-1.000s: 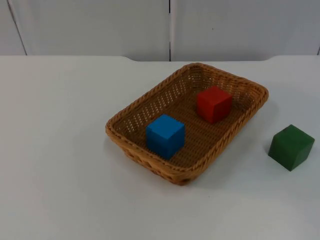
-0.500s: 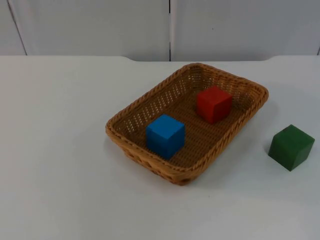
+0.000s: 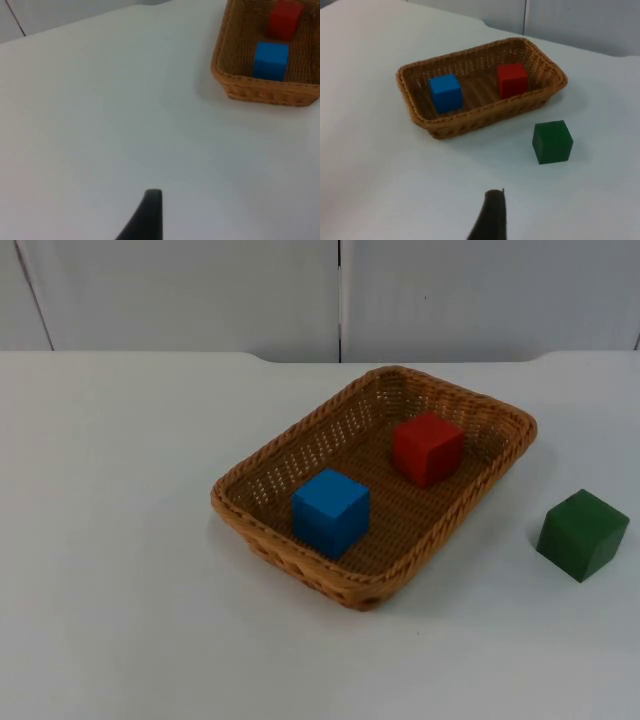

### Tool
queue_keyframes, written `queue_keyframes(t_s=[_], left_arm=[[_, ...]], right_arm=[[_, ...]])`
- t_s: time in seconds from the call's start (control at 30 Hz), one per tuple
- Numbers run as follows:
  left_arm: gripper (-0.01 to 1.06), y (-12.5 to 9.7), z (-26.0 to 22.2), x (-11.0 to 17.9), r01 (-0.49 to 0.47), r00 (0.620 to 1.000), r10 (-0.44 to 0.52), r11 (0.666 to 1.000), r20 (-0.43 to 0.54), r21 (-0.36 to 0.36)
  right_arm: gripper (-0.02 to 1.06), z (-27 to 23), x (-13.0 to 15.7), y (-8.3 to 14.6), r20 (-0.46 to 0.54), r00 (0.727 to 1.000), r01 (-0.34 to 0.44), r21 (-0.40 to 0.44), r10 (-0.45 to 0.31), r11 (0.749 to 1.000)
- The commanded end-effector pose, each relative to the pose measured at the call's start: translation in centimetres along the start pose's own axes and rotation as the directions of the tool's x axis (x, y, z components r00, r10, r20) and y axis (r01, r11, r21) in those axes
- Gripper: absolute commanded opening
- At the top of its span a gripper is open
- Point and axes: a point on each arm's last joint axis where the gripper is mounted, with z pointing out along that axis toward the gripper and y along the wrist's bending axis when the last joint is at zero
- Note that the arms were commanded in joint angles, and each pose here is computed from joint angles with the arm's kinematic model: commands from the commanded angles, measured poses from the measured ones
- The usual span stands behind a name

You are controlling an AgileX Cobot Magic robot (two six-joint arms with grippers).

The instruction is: Pick up one cube with each hand and place exactly two cubes into the same basket, leaving the remaining cube outside.

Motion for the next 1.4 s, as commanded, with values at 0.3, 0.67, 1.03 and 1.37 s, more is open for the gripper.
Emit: queue_keyframes(t_s=[0.3,0.67,1.03,1.37], left_arm=[[0.93,0.05,0.03,0.06,0.011,1.000,-0.011,1.000,0.003,-0.009],[0.93,-0.14,0.84,0.06,0.037,0.999,-0.038,0.999,0.036,0.007],[0.93,-0.39,0.83,0.05,0.051,0.998,-0.052,0.998,0.035,0.034],[0.93,-0.44,0.83,0.05,0.047,0.998,-0.048,0.998,0.035,0.040]], right_arm=[[0.72,0.97,0.98,-0.30,-0.049,0.999,0.013,0.034,-0.011,0.999],[0.72,0.97,0.98,-0.30,-0.049,0.999,0.013,0.034,-0.011,0.999],[0.72,0.97,0.98,-0.30,-0.049,0.999,0.016,0.034,-0.015,0.999],[0.77,0.97,0.98,-0.30,-0.049,0.999,0.016,0.034,-0.015,0.999]])
